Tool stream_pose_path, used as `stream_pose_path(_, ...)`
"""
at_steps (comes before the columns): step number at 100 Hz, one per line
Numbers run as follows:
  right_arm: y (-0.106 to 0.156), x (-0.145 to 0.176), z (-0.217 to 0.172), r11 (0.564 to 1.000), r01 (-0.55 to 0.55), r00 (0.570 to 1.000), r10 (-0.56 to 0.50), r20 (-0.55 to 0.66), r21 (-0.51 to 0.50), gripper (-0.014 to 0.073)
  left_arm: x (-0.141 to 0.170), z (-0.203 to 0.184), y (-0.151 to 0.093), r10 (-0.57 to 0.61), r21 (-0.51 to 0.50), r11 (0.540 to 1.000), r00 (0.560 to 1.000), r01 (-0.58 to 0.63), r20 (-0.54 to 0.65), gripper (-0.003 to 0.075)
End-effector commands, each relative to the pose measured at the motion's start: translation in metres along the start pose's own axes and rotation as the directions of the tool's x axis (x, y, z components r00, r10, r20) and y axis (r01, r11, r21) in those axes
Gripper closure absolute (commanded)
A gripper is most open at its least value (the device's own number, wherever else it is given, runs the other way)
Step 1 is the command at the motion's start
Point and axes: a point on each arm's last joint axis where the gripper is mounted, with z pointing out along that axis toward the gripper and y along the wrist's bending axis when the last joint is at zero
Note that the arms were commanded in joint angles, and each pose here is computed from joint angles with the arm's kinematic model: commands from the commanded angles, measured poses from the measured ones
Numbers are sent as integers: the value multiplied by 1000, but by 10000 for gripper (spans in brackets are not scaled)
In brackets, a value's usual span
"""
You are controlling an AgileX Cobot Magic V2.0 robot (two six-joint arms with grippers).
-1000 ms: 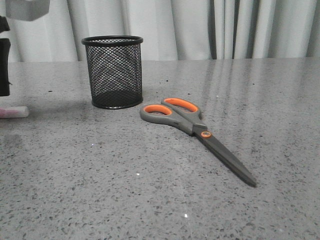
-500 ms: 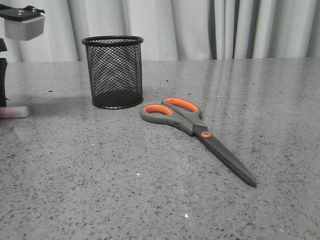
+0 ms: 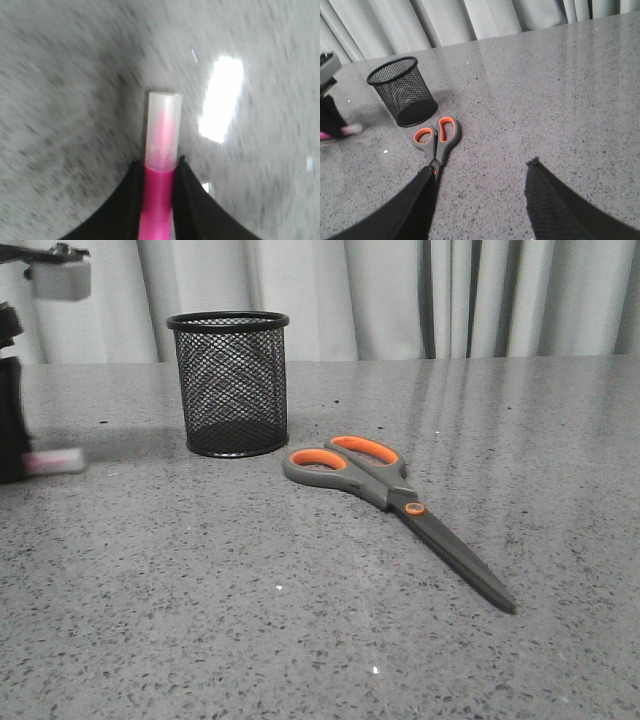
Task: Put pen and scissors into bin
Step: 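Lift the pink highlighter upright with the left gripper above the mesh cup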
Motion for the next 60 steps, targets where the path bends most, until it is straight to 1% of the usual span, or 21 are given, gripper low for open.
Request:
stream_pose_path(1,2,-14,-1,1000,10,998,-10,61,4,234,-18,-46,-3,-92,-135,982,960,131,265,739)
stream_pose_path(7,2,-13,-1,1000,10,999,-10,53,3,234,-24,-68,-5,-116,-187,960,907,206,404,739)
stream_pose_path(12,2,-13,-1,1000,10,999,-10,53,3,234,-29,-91,-11,-120,-216,940,847,265,519,739)
stream_pose_path(14,2,-13,-1,1000,10,999,-10,53,3,234,-29,-97,-11,-115,-232,931,830,282,546,739)
stream_pose_path(19,2,-13,-1,1000,10,999,-10,53,3,234,-33,-119,-19,-90,-255,912,765,321,638,739)
stream_pose_path(21,2,-13,-1,1000,10,999,-10,53,3,234,-34,-125,-21,-74,-269,906,750,326,658,739)
stream_pose_path(26,2,-13,-1,1000,10,999,-10,53,3,234,-38,-144,-31,-29,-288,894,687,342,726,739)
stream_pose_path(27,2,-13,-1,1000,10,999,-10,53,3,234,-38,-147,-32,-17,-295,893,681,340,732,739)
stream_pose_path(30,2,-13,-1,1000,10,999,-10,53,3,234,-40,-155,-38,7,-297,892,648,340,762,739)
stream_pose_path(31,2,-13,-1,1000,10,999,-10,53,3,234,-41,-159,-40,10,-290,893,627,345,779,739)
stream_pose_path(33,2,-13,-1,1000,10,999,-10,53,3,234,-42,-164,-43,30,-295,893,610,340,792,739)
stream_pose_path(37,2,-13,-1,1000,10,999,-10,53,3,234,-45,-172,-48,49,-277,898,549,341,834,739)
stream_pose_path(38,2,-13,-1,1000,10,999,-10,53,3,234,-46,-174,-49,46,-263,900,525,347,850,739)
stream_pose_path(40,2,-13,-1,1000,10,999,-10,53,3,234,-48,-177,-51,59,-261,904,505,339,861,739)
stream_pose_path(44,2,-13,-1,1000,10,999,-10,53,3,234,-53,-183,-55,69,-228,918,434,325,898,739)
stream_pose_path(45,2,-13,-1,1000,10,999,-10,53,3,234,-54,-185,-55,64,-211,921,407,327,911,739)
stream_pose_path(47,2,-13,-1,1000,10,999,-10,53,3,234,-56,-185,-56,72,-205,927,389,313,918,739)
stream_pose_path(52,2,-13,-1,1000,10,999,-10,53,3,234,-62,-186,-57,68,-161,944,305,289,950,739)
stream_pose_path(54,2,-13,-1,1000,10,999,-10,53,3,234,-64,-186,-57,77,-161,946,288,280,954,739)
stream_pose_path(57,2,-13,-1,1000,10,999,-10,53,3,234,-67,-185,-57,67,-134,954,243,268,968,739)
stream_pose_path(60,2,-13,-1,1000,10,999,-10,53,3,234,-70,-183,-56,56,-111,960,212,259,976,739)
